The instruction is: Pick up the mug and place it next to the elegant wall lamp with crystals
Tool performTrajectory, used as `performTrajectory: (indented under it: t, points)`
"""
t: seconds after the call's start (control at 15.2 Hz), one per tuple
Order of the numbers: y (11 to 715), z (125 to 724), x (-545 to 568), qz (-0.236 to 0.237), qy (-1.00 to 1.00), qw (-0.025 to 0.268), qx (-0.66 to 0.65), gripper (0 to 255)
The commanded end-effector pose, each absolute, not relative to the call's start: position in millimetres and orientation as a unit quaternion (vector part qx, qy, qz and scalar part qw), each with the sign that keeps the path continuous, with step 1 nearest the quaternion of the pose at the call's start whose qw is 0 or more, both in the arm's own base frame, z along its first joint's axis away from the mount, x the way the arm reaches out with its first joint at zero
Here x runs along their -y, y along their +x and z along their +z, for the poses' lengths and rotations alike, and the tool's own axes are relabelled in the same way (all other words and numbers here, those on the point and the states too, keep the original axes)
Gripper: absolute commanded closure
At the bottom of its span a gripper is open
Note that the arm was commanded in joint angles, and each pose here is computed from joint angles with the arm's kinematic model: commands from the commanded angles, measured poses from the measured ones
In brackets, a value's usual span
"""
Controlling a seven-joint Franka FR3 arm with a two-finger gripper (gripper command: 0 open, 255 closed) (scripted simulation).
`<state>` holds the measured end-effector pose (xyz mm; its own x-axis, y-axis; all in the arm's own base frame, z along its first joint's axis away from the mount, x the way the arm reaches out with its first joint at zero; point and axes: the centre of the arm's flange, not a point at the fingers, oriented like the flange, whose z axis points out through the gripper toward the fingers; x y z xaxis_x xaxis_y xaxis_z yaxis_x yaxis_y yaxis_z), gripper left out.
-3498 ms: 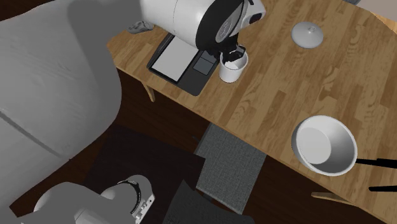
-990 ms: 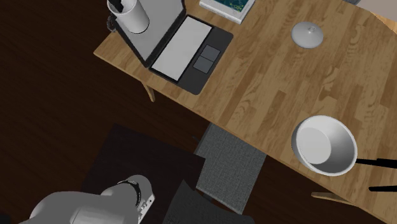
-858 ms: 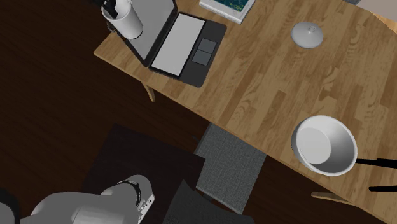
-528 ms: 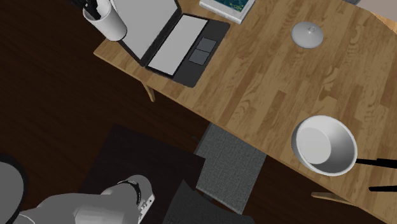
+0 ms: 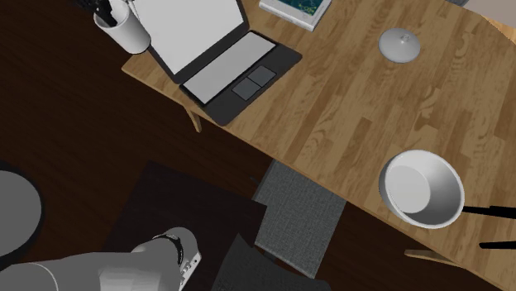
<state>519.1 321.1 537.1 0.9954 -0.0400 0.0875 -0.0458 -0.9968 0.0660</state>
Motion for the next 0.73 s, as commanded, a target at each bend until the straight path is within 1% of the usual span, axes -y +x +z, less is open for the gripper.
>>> performTrajectory:
  t: [0.0, 0.66]
  points:
    - [519, 525, -321, 0.042, 0.998, 0.034, 0.022, 255]
    - [519, 472, -321, 0.042, 0.998, 0.034, 0.022, 255]
